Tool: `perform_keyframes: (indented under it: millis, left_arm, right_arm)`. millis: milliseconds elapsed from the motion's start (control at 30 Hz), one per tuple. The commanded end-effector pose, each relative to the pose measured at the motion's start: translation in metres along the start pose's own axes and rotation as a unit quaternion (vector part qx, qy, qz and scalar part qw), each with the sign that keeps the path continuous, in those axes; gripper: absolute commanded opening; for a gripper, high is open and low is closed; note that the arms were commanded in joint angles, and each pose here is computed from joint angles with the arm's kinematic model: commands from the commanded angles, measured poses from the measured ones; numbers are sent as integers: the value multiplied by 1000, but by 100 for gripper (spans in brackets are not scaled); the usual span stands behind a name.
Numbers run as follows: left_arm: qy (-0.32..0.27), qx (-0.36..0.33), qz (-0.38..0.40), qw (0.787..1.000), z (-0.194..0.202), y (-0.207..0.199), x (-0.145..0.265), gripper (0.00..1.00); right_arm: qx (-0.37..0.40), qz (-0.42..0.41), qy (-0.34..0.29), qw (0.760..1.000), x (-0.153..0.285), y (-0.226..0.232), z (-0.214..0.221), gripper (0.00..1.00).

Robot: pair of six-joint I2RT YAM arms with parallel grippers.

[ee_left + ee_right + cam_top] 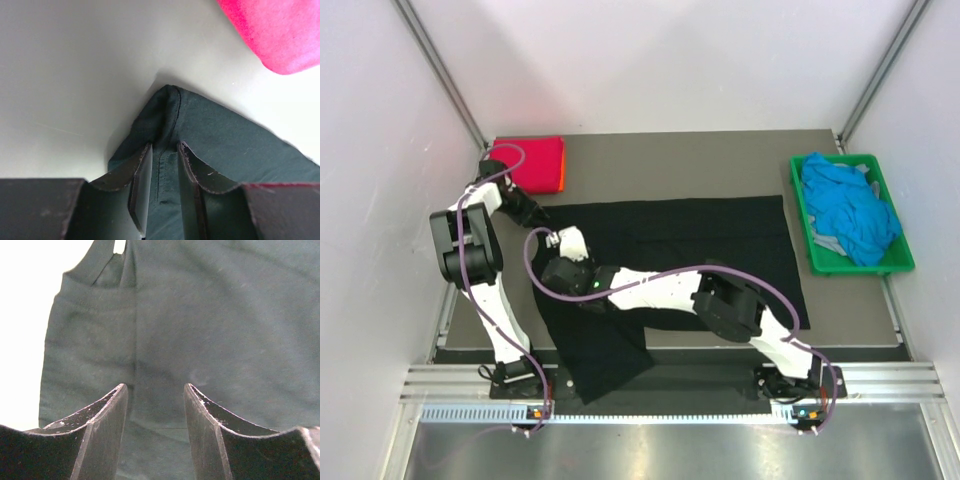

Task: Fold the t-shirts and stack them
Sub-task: Fold the tshirt

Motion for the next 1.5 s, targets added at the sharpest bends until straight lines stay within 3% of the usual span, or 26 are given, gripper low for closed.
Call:
perform_keyframes:
  millis: [0, 367, 667, 867, 1100, 1467]
  left_arm:
    - [-8, 0, -7, 1000, -8, 6, -9, 32]
    - [-9, 9, -17, 1000, -15, 16, -13, 32]
    - [-18, 3, -18, 1000, -20, 18, -14, 32]
    - [-16, 1, -30, 999, -20, 22, -17, 32]
    - [-20, -2, -46, 999, -21, 28, -20, 32]
    - [-35, -13, -57, 998, -30, 23, -12, 32]
  right_arm:
    - [-2, 6, -16, 1000, -1, 20, 3, 50]
    - [21, 44, -7, 999, -5, 15, 19, 45]
    - [36, 87, -16, 995, 11, -2, 4, 32]
    - [32, 90, -30, 995, 30, -12, -17, 16]
    - [28, 48, -34, 998, 61, -16, -33, 20]
    - [-43, -37, -47, 997, 116, -46, -67, 23]
Point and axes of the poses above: each gripper's point midway between its finger pads, its own x axis back along the fingers, its own y axis along the line the jaws close on, z = x × y, the point moved 5 cm from there along x, back along the fingers, and after that the axes turned 7 degrees about x, right-handed, at the moved point
